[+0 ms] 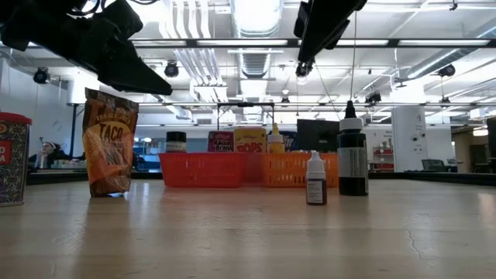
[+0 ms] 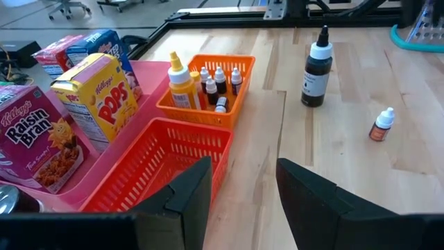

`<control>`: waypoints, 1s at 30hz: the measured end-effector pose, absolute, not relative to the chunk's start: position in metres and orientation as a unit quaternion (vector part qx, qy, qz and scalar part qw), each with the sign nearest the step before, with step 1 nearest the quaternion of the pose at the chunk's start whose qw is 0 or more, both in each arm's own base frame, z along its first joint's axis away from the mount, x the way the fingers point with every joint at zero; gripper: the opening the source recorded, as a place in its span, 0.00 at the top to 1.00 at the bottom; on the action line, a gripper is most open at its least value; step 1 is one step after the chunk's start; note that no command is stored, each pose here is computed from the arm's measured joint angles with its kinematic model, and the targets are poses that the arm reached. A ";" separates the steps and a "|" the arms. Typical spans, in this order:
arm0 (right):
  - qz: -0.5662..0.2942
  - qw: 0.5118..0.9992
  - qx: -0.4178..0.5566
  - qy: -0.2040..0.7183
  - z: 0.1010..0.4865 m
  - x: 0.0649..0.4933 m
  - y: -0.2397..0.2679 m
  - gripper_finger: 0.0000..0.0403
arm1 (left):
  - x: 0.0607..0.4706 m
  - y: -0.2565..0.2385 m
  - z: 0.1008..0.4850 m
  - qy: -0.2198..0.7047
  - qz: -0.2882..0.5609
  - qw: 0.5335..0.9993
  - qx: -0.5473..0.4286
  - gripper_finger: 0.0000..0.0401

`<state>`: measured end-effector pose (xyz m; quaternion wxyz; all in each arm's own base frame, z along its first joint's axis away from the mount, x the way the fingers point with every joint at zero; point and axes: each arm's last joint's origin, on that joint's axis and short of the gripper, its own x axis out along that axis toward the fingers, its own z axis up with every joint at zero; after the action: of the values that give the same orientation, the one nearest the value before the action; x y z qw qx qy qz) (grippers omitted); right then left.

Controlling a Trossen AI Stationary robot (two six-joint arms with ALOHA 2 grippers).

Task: Pick & Place Kitchen Items
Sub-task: Put the small red food coloring bottle into the orange bin

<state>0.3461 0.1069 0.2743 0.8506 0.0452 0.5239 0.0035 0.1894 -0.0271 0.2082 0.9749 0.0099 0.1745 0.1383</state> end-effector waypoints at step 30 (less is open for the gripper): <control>-0.026 0.751 0.002 0.660 0.201 0.394 0.145 0.56 | 0.189 -0.027 0.207 0.180 0.140 0.974 0.004 0.58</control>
<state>0.3938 0.1446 0.2012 0.7512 0.0024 0.6596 -0.0261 0.1889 -0.0269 0.2069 0.9736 0.0036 0.1803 0.1403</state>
